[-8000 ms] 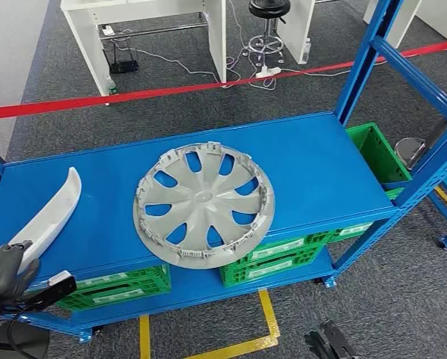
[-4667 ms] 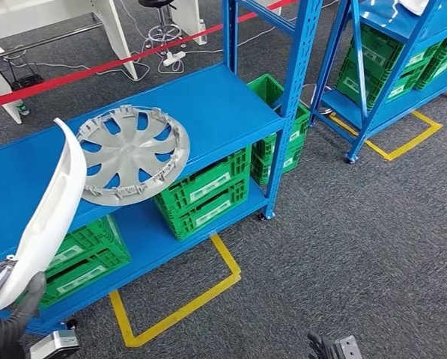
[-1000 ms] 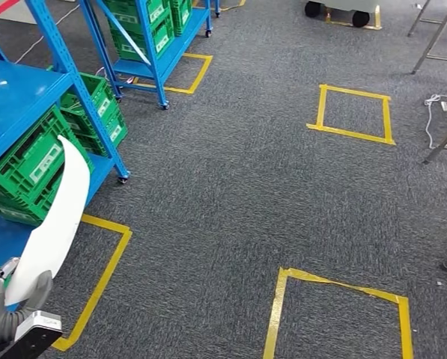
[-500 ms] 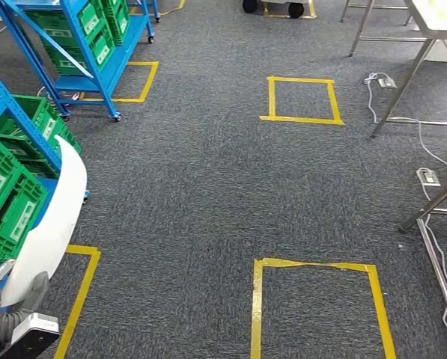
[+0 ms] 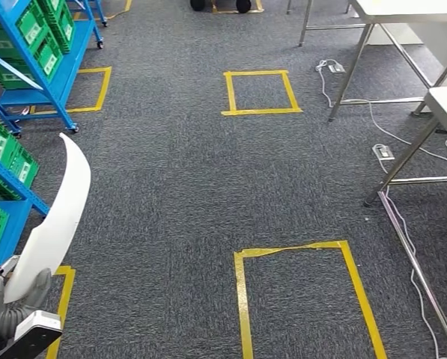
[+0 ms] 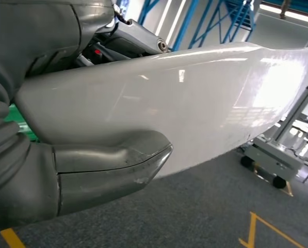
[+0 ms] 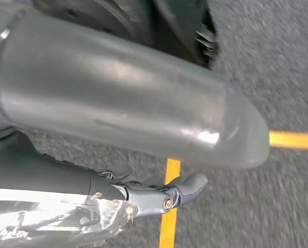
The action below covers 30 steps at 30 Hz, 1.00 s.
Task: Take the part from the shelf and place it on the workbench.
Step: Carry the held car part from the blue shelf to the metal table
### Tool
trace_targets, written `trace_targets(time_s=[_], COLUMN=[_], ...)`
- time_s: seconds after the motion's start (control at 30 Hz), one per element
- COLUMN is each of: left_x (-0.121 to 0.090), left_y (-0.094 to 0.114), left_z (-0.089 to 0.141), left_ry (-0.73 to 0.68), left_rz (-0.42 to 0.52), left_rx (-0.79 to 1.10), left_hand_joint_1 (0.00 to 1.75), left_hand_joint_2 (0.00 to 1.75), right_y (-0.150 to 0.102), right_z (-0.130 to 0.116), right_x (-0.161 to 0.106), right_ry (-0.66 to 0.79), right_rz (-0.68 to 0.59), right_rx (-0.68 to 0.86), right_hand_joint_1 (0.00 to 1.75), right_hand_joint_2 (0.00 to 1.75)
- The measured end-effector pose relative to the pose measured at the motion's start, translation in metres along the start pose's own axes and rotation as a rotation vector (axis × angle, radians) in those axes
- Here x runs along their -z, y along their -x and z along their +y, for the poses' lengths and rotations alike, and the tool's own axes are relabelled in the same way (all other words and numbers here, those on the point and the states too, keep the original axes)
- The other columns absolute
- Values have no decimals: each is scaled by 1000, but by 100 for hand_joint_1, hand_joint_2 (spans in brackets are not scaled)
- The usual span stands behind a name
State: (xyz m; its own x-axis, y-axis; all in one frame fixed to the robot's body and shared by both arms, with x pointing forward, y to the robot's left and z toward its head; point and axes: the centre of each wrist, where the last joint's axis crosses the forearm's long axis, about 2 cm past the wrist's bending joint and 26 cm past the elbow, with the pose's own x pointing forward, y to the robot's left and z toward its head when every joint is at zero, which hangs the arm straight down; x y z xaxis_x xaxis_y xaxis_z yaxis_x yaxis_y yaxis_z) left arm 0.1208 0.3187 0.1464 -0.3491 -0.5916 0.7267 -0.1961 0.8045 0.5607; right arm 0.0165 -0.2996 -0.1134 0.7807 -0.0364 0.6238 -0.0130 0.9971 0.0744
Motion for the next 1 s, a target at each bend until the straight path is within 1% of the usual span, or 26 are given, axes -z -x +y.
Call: trace_targets(time_s=[0.6, 0.77, 1.0], left_x=[7, 9, 8], left_y=[1, 2, 6], left_z=[3, 5, 12], left_ry=[-10, -23, -24], left_rz=[-11, -1, 10], left_rx=[3, 1, 27], left_hand_joint_1=[175, 175, 175], left_hand_joint_2=[175, 175, 175], right_y=[-3, -4, -3], right_z=[-3, 5, 12], right_x=[2, 3, 3], right_ry=[22, 45, 33], right_rz=[-11, -13, 4], right_rx=[-22, -27, -30], right_hand_joint_1=[0, 0, 0], right_hand_joint_2=[0, 0, 0])
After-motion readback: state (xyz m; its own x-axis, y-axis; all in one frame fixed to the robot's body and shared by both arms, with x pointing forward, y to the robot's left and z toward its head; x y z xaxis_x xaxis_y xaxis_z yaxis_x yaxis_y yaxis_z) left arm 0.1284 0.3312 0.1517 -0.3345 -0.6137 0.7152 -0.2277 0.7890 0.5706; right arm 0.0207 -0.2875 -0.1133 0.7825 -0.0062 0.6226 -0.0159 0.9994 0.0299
